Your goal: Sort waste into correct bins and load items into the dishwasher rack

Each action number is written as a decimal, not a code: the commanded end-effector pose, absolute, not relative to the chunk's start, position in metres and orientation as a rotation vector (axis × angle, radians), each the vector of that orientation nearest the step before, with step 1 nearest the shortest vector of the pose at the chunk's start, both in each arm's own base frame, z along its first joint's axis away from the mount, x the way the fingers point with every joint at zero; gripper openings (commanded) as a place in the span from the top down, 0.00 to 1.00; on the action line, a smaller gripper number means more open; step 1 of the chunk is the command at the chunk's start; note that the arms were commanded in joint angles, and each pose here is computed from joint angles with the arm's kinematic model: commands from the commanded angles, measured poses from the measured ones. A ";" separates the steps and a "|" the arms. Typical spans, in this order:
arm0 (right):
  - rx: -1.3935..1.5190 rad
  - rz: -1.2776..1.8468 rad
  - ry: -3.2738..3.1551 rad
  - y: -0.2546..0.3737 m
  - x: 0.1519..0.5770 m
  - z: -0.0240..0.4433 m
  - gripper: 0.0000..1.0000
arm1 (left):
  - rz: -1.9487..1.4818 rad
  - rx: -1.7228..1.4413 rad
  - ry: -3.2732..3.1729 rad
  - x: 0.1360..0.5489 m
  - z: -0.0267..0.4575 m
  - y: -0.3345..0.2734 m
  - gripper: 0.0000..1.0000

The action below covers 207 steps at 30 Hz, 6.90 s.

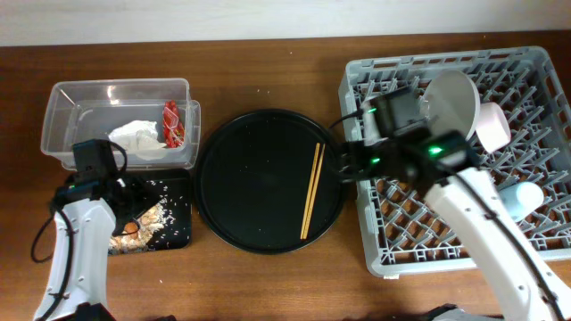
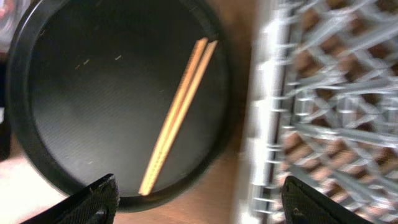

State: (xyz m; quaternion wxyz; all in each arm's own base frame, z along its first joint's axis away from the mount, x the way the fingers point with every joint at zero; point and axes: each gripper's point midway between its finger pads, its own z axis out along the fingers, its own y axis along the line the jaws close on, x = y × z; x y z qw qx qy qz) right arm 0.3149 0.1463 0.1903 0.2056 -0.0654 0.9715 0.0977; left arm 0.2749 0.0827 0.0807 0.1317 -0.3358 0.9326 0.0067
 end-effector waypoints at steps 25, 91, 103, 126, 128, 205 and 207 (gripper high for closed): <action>0.449 0.045 2.976 0.190 0.327 0.020 0.47 | -0.003 -0.819 2.746 0.282 0.086 0.058 0.29; -0.239 0.437 2.728 0.148 0.360 0.181 0.62 | -0.003 -0.819 2.746 0.282 0.086 0.058 0.29; 0.076 0.125 3.080 0.239 0.344 -0.021 0.55 | -0.003 -0.820 2.749 0.281 0.085 0.058 0.29; -0.270 0.134 2.857 0.126 0.347 0.169 0.96 | -0.003 -0.820 2.749 0.281 0.085 0.058 0.29; -0.243 0.088 2.923 0.090 0.339 0.167 0.96 | -0.003 -0.820 2.748 0.281 0.085 0.058 0.29; -0.121 -0.001 1.644 0.017 0.245 0.156 0.02 | -0.103 -0.005 2.165 0.211 0.198 -0.018 0.01; -0.121 -0.001 1.644 0.017 0.245 0.156 0.02 | -0.103 -0.005 2.165 0.211 0.198 -0.018 0.01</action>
